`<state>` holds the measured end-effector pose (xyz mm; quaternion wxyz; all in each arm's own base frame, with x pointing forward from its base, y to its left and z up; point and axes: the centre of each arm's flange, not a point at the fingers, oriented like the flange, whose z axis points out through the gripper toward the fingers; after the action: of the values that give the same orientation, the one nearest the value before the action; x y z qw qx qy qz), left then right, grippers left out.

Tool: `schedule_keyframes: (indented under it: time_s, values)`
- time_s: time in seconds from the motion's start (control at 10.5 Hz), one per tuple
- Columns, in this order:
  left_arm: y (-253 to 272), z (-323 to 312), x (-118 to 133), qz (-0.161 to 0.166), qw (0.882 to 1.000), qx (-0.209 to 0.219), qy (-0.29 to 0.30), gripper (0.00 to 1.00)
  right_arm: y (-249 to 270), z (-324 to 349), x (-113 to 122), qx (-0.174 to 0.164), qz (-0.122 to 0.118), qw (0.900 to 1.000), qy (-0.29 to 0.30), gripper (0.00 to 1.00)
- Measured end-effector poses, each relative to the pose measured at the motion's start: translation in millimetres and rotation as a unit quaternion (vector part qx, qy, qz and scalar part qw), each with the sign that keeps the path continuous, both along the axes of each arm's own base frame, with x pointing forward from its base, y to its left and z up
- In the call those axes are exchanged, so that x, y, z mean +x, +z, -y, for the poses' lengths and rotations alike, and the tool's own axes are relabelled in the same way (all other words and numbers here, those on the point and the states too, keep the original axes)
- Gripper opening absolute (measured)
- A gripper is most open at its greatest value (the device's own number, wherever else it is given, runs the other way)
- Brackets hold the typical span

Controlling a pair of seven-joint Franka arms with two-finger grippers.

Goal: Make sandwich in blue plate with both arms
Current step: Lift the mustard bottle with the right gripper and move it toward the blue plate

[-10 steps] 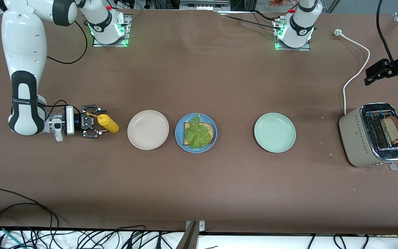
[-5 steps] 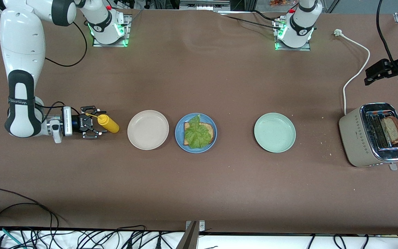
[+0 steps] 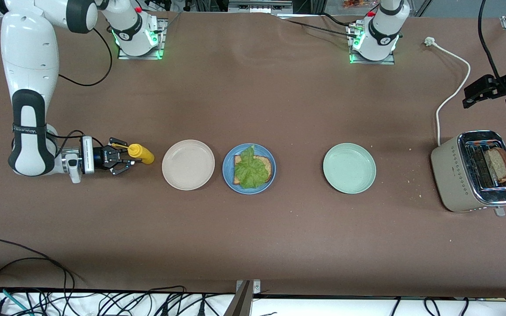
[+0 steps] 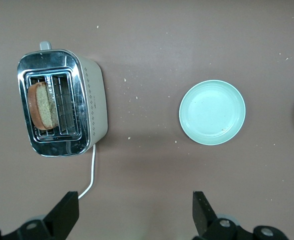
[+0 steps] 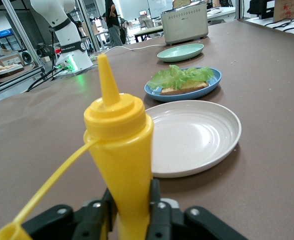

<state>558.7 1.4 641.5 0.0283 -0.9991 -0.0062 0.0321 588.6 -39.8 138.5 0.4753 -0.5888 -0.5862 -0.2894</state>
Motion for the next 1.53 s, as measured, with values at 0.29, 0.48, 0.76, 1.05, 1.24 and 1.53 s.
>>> schedule_keyframes:
  time_s: [0.29,0.48,0.76,1.05,1.24,1.53]
  values:
    - [0.0,0.3,0.0,0.0,1.0,0.0,0.0,1.0,5.1,-4.3,9.4,-0.022,-0.055,0.998,-0.017,0.23]
    - [0.0,0.4,0.0,0.0,1.0,0.0,0.0,1.0,27.8,-14.8,33.0,-0.077,-0.099,0.992,-0.011,0.23]
    - [-0.1,0.6,0.0,0.0,1.0,0.0,-0.001,1.0,86.5,-50.3,77.2,-0.2,-0.155,0.968,-0.009,0.23]
    - [-0.1,1.2,0.0,0.0,1.0,0.0,-0.001,1.0,163.1,-134.0,106.6,-0.38,-0.166,0.91,-0.012,0.23]
    - [-0.2,2.1,-0.1,-0.001,1.0,0.0,-0.002,1.0,180.1,-205.9,105.4,-0.454,-0.147,0.878,-0.033,0.24]
    - [-0.4,2.5,-0.3,-0.002,1.0,0.0,-0.002,1.0,175.3,-299.3,87.9,-0.574,-0.075,0.813,-0.062,0.25]
